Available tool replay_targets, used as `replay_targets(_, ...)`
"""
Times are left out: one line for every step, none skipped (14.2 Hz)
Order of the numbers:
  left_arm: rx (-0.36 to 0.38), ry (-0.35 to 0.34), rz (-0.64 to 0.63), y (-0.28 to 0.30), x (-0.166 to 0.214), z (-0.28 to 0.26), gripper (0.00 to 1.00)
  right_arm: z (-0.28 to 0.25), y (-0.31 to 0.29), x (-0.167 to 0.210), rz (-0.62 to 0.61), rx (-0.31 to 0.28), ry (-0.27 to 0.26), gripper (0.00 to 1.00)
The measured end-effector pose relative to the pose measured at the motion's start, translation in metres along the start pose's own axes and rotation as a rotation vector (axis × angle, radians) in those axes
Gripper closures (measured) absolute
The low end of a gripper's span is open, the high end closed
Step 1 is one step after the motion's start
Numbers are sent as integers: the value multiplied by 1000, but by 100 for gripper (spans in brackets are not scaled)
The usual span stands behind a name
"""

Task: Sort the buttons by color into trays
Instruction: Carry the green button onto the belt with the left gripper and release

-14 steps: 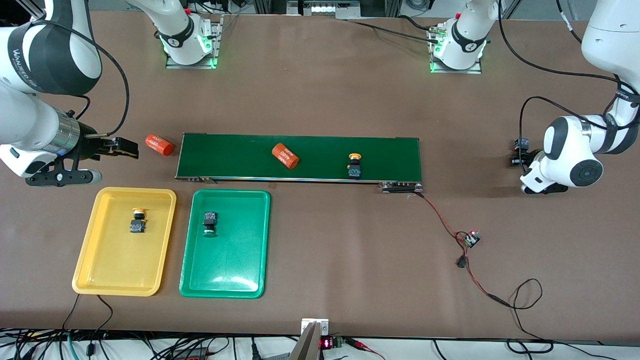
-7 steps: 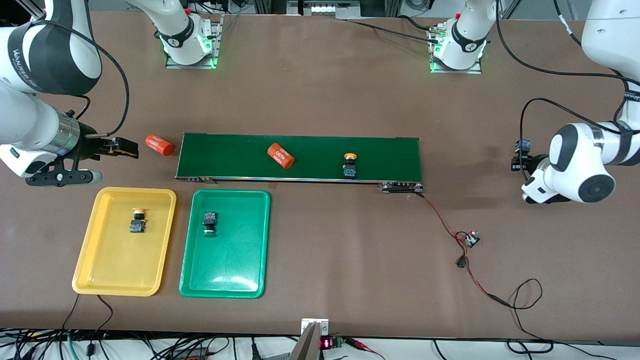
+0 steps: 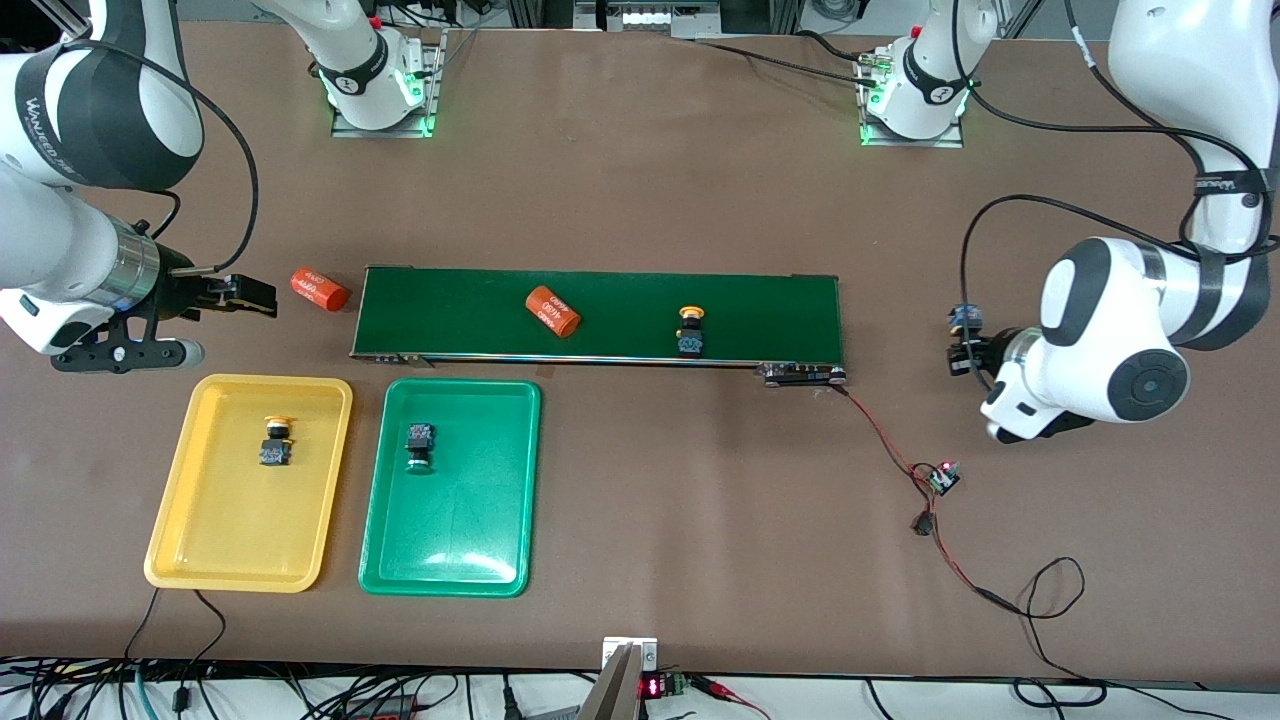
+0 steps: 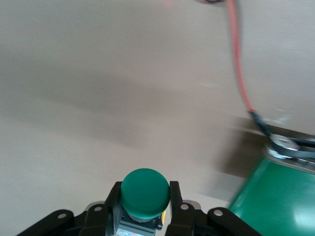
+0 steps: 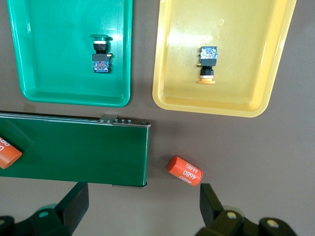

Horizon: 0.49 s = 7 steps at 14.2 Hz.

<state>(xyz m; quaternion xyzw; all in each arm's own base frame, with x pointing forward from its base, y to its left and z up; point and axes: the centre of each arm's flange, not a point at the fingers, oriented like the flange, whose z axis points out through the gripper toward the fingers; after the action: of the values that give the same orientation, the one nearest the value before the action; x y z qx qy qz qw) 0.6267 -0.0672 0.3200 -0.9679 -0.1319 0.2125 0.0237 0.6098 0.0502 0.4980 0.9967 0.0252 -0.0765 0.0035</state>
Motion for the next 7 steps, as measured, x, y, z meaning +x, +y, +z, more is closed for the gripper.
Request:
replay_targets(-9,1,2,17,-6,0,59,0,0,0,0,0,0,0)
replay_targets(-11,13,6,34,-12,0,59,0,0,0,0,0,0,0)
replay_targets(-13,34,4,51,-16,-1,59,0,0,0,0,0,0,0)
replay_targets(-16,56,1,66,-21,-1,59,0,0,0,0,0,0,0)
replay_targets(-18,72,-2,80,-26,-1,59,0,0,0,0,0,0,0)
replay_targets(-21,84,-6,93,-31,-1,59,0,0,0,0,0,0,0)
replay_targets(-26,93,-10,104,-36,0,59,0,0,0,0,0,0,0)
